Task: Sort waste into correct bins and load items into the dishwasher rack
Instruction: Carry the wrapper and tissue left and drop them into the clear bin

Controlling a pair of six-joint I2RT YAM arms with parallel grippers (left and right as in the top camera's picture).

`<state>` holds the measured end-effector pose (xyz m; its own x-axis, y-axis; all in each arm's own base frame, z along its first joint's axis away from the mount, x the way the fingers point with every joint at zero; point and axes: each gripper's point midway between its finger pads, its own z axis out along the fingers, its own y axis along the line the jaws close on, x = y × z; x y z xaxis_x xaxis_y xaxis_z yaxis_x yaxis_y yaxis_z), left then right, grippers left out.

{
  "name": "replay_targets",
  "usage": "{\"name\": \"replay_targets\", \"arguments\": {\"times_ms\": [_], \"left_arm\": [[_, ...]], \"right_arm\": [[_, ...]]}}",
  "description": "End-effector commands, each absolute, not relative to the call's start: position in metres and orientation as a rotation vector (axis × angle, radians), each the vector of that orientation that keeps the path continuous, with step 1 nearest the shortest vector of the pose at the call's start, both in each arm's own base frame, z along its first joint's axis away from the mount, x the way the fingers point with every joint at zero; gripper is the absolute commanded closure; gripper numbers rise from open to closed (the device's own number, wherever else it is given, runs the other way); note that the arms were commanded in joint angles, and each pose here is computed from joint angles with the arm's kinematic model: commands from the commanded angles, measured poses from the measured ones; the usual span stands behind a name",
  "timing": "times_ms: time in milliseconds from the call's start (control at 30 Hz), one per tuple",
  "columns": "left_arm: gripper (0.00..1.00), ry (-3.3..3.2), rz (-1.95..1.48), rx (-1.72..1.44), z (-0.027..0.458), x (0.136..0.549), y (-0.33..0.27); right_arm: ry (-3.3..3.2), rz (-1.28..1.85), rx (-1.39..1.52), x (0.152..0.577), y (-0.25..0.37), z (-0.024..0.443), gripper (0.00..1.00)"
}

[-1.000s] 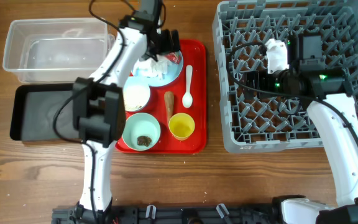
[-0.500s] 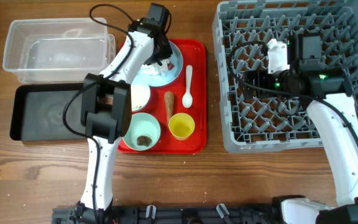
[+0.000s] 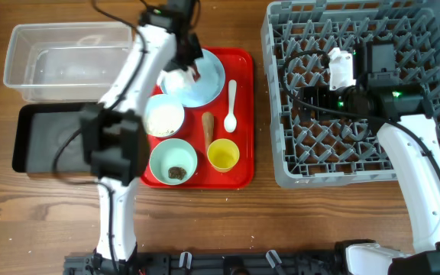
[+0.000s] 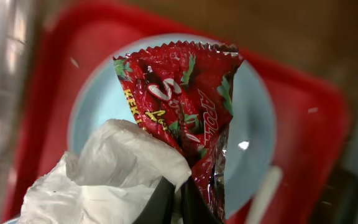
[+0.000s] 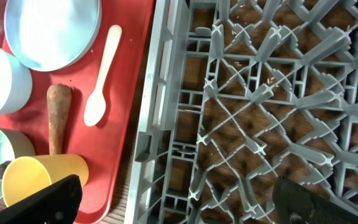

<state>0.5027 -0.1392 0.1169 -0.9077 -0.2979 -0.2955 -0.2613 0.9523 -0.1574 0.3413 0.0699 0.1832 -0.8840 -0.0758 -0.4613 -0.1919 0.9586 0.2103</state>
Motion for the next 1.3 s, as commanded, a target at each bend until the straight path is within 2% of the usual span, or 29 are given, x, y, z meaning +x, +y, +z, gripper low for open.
{"name": "replay_targets", "arguments": {"times_ms": [0, 67, 200, 400, 433, 467, 500, 567, 600, 733, 967, 1067, 1133, 1267], "left_arm": [[0.96, 2.595, -0.183, -0.46, 0.203, 0.512, -0.089], [0.96, 2.537, -0.074, -0.551, 0.213, 0.516, -0.042], [0.96, 2.505, 0.105, -0.721, 0.196, 0.519, 0.031], [0.96, 2.52, 0.163, -0.842, 0.161, 0.523, 0.079], [0.86, 2.518, 0.165, -0.849, 0.155, 0.527, 0.082], [0.63, 2.517, 0.166, -0.85, 0.152, 0.529, 0.083], [0.19, 2.513, 0.166, -0.853, 0.146, 0.533, 0.085], [0.03, 2.501, 0.162, -0.842, 0.143, 0.539, 0.086], [0.0, 2.498, 0.166, -0.803, 0.144, 0.543, 0.086], [0.0, 2.504, 0.15, -0.696, 0.156, 0.546, 0.079], [0.01, 2.548, -0.048, -0.507, 0.207, 0.521, 0.046], [0.02, 2.637, -0.26, -0.439, 0.244, 0.469, 0.003], [0.0, 2.71, -0.265, -0.403, 0.251, 0.44, -0.016], [0.04, 2.895, -0.264, -0.289, 0.23, 0.403, -0.06]], "right_arm": [[2.628, 0.373, -0.192, 0.346, 0.074, 0.19, 0.0], [2.624, 0.403, -0.201, 0.345, 0.078, 0.191, 0.0], [2.618, 0.42, -0.206, 0.345, 0.08, 0.192, 0.0], [2.616, 0.421, -0.206, 0.346, 0.081, 0.192, 0.0], [2.615, 0.421, -0.205, 0.346, 0.081, 0.192, 0.0], [2.615, 0.421, -0.205, 0.346, 0.081, 0.192, 0.0], [2.617, 0.421, -0.206, 0.345, 0.081, 0.192, 0.0], [2.619, 0.421, -0.205, 0.345, 0.081, 0.192, 0.0], [2.621, 0.421, -0.205, 0.345, 0.08, 0.192, 0.0], [2.621, 0.421, -0.205, 0.345, 0.08, 0.192, 0.0], [2.618, 0.421, -0.205, 0.345, 0.08, 0.192, 0.0], [2.609, 0.42, -0.206, 0.347, 0.081, 0.193, 0.0], [2.587, 0.418, -0.209, 0.352, 0.081, 0.196, 0.0], [2.555, 0.416, -0.209, 0.358, 0.082, 0.2, 0.0]]}}
